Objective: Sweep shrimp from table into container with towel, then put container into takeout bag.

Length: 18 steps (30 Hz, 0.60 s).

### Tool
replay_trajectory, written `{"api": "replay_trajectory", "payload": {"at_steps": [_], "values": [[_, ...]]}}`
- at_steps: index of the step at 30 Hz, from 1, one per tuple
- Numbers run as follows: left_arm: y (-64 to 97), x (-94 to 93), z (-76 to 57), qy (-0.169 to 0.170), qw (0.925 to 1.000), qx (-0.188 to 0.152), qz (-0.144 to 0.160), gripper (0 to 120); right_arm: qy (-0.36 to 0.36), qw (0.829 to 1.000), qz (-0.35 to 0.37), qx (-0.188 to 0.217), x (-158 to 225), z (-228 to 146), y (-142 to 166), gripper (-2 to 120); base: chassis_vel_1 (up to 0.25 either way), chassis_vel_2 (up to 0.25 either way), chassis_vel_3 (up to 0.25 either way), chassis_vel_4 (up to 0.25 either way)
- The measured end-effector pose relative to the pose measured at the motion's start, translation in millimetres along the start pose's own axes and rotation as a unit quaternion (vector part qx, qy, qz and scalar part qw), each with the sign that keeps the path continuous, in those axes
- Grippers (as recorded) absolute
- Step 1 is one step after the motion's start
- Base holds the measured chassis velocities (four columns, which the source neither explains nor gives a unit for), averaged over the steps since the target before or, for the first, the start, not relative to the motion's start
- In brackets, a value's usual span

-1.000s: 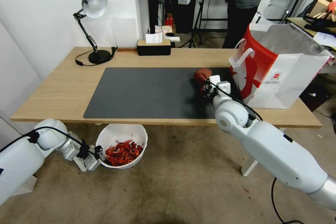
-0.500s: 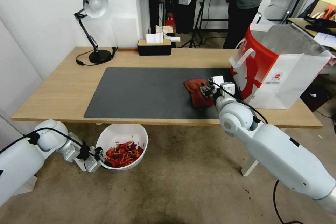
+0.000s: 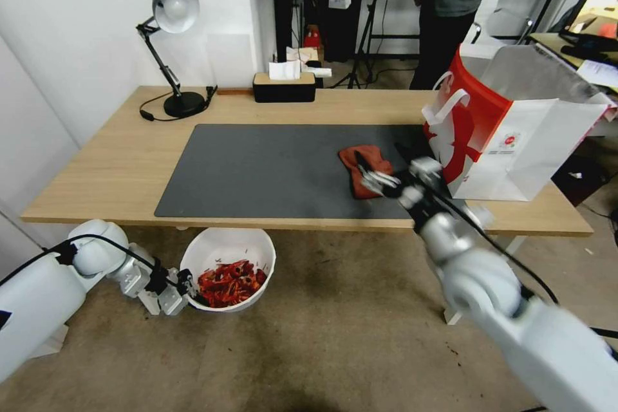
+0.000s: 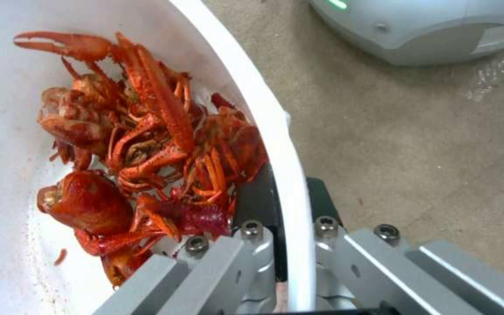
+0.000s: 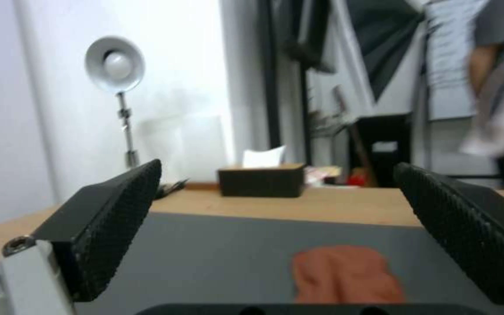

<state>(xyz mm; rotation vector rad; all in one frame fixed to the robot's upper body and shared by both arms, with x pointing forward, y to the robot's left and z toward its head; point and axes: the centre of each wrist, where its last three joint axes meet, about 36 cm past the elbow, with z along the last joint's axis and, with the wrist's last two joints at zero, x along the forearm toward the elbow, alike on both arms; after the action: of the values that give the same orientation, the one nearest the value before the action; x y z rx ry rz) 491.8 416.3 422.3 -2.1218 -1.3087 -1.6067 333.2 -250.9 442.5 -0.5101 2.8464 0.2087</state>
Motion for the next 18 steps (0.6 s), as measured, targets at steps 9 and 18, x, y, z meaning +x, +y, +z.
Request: {"api": "replay_trajectory", "payload": {"at_steps": [9,18], "values": [[0.2,-1.7,0.0,-0.002,1.0000,-0.001,0.000,0,0.018,0.998,0.061,0.002,78.0,42.2,12.5,100,0.000,0.000,0.000,0.000],[0.8,-3.4,1.4,-0.003,1.0000,-0.003,0.003,0,0.062,0.993,0.099,0.006,105.1,76.7,5.2,100,0.000,0.000,0.000,0.000]]}}
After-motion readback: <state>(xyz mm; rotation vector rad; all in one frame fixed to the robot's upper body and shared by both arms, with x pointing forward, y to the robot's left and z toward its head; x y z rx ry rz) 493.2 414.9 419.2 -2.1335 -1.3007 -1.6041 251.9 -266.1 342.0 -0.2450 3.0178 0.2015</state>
